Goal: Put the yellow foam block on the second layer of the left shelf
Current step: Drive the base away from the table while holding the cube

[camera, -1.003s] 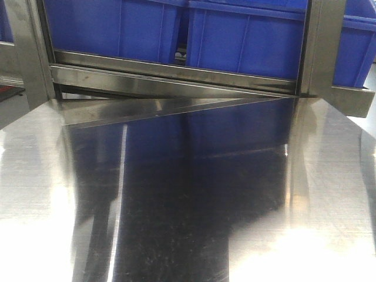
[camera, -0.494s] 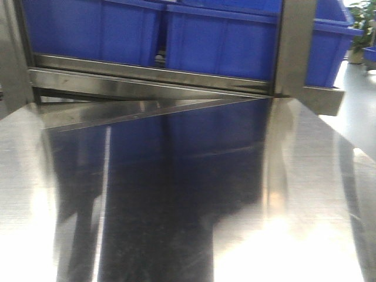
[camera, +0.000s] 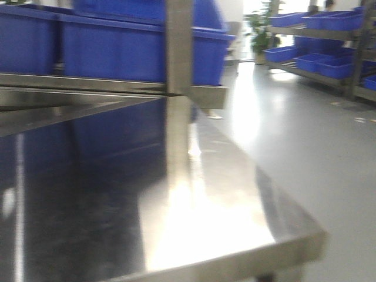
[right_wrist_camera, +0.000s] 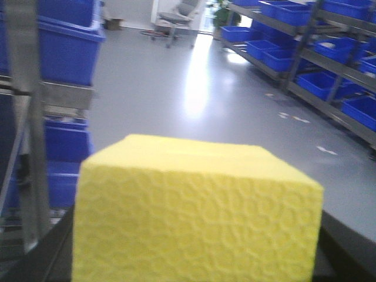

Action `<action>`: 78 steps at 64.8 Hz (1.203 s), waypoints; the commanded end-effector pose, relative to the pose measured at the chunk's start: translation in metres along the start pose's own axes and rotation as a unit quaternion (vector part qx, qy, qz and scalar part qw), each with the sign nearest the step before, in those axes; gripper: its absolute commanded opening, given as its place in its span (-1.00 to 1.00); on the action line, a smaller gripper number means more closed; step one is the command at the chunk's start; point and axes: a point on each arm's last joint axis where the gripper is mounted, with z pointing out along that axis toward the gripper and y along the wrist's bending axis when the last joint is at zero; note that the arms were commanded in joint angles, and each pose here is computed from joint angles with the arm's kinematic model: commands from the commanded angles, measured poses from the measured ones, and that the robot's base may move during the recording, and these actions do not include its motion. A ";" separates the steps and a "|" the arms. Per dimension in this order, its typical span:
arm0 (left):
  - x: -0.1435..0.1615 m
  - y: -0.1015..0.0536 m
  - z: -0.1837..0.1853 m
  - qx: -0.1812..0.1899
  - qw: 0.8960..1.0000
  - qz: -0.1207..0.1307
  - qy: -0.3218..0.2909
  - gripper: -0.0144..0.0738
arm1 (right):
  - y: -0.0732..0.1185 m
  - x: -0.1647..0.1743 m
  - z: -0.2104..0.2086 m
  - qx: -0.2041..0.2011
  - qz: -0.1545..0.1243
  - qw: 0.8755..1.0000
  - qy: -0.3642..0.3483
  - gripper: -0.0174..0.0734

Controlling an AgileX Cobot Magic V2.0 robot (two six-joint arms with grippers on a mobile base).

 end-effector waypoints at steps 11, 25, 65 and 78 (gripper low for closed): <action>0.001 -0.001 0.001 0.010 1.000 -0.006 -0.026 -0.36 | -0.001 -0.015 -0.001 0.004 -0.010 0.999 -0.050 0.07; 0.001 -0.001 0.001 0.010 1.000 -0.006 -0.026 -0.36 | -0.001 -0.015 -0.001 0.004 -0.010 0.999 -0.050 0.07; 0.001 -0.001 0.001 0.010 1.000 -0.006 -0.026 -0.36 | -0.001 -0.015 -0.001 0.004 -0.010 0.999 -0.050 0.07; 0.001 -0.001 0.001 0.010 1.000 -0.006 -0.026 -0.36 | -0.001 -0.015 -0.001 0.004 -0.010 0.999 -0.050 0.07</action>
